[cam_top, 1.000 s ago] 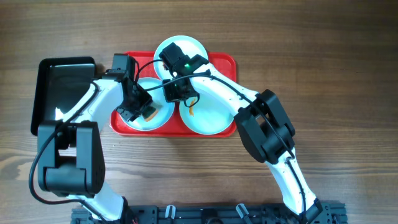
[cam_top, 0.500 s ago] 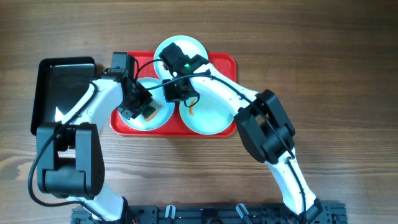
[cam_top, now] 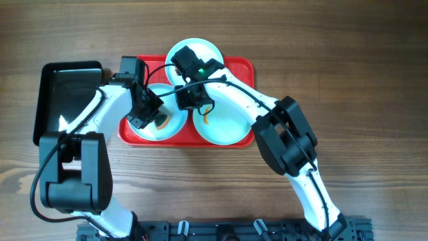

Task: Clean dirty plates on tray and stack at the side
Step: 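Scrub the lower-left plate with the sponge in the left gripper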

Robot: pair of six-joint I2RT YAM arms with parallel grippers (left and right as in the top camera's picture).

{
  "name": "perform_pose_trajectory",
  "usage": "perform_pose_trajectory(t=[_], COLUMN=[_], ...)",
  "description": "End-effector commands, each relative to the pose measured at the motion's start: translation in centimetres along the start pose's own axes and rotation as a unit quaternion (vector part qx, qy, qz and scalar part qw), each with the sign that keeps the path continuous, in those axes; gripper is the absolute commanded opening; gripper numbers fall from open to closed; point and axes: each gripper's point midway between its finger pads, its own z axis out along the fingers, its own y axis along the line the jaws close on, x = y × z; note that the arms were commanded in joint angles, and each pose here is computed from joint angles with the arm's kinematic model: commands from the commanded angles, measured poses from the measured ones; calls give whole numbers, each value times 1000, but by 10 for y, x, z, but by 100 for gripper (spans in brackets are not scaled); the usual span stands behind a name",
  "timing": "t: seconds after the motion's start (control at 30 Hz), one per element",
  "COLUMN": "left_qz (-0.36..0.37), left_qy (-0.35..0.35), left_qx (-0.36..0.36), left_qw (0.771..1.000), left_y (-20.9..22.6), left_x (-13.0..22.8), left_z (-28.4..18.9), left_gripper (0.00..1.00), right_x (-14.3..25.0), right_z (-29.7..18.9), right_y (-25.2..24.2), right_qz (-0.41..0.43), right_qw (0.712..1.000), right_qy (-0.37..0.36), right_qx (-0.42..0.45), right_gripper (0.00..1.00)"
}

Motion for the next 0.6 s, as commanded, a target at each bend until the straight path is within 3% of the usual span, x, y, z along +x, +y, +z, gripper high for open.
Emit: perform_pose_trajectory(t=[0.0,0.37,0.57], left_qz=[19,108,144], left_qy=[0,-52,-48], left_qx=[6,49,40], left_qw=[1000,992,988], left_y=[-7,-30,-30], left_x=[6,9,7], left_z=[-9,-49,-36], left_gripper=[4,4,4], right_x=[-2,-2,-3], right_z=[11,11,11], right_y=[-10,-9,-9], right_qz=[11,11,6], right_qw=[1000,1000,1000], right_qy=[4,4,2], right_qx=[12,12,11], right_gripper=[4,4,4])
